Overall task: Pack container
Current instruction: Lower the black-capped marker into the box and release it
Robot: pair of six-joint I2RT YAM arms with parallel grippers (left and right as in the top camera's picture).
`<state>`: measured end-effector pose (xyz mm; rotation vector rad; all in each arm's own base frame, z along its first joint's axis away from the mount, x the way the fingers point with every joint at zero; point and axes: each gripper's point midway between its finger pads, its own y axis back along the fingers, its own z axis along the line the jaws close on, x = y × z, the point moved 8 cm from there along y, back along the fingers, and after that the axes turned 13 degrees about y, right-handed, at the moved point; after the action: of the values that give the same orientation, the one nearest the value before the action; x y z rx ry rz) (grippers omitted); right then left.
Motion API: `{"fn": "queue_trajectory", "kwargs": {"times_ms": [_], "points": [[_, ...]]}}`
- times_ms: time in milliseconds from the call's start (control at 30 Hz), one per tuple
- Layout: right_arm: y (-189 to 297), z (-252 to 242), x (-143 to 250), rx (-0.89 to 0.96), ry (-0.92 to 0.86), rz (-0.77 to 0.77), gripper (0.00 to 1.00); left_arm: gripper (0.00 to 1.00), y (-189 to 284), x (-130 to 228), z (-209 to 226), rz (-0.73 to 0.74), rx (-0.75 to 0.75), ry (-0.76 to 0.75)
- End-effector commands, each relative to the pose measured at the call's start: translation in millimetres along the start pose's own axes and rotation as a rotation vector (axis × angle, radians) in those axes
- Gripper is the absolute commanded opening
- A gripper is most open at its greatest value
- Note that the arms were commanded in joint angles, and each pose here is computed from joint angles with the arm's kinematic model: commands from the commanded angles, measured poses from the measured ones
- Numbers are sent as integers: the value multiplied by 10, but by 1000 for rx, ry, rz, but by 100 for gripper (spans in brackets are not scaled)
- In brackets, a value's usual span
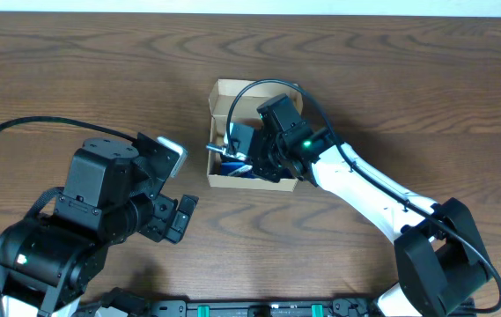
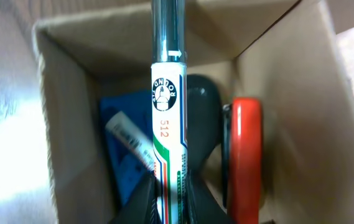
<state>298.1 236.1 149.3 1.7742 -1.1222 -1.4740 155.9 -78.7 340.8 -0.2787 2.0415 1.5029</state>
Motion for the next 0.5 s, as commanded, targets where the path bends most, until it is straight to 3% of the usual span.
{"fn": "queue_trajectory", "kwargs": {"times_ms": [0, 467], "points": [[-25, 49, 34, -21, 77, 30, 1, 95, 26, -8, 6, -11, -5, 5], [8, 4, 172, -27, 113, 70, 1, 95, 26, -8, 6, -11, -5, 5]]}}
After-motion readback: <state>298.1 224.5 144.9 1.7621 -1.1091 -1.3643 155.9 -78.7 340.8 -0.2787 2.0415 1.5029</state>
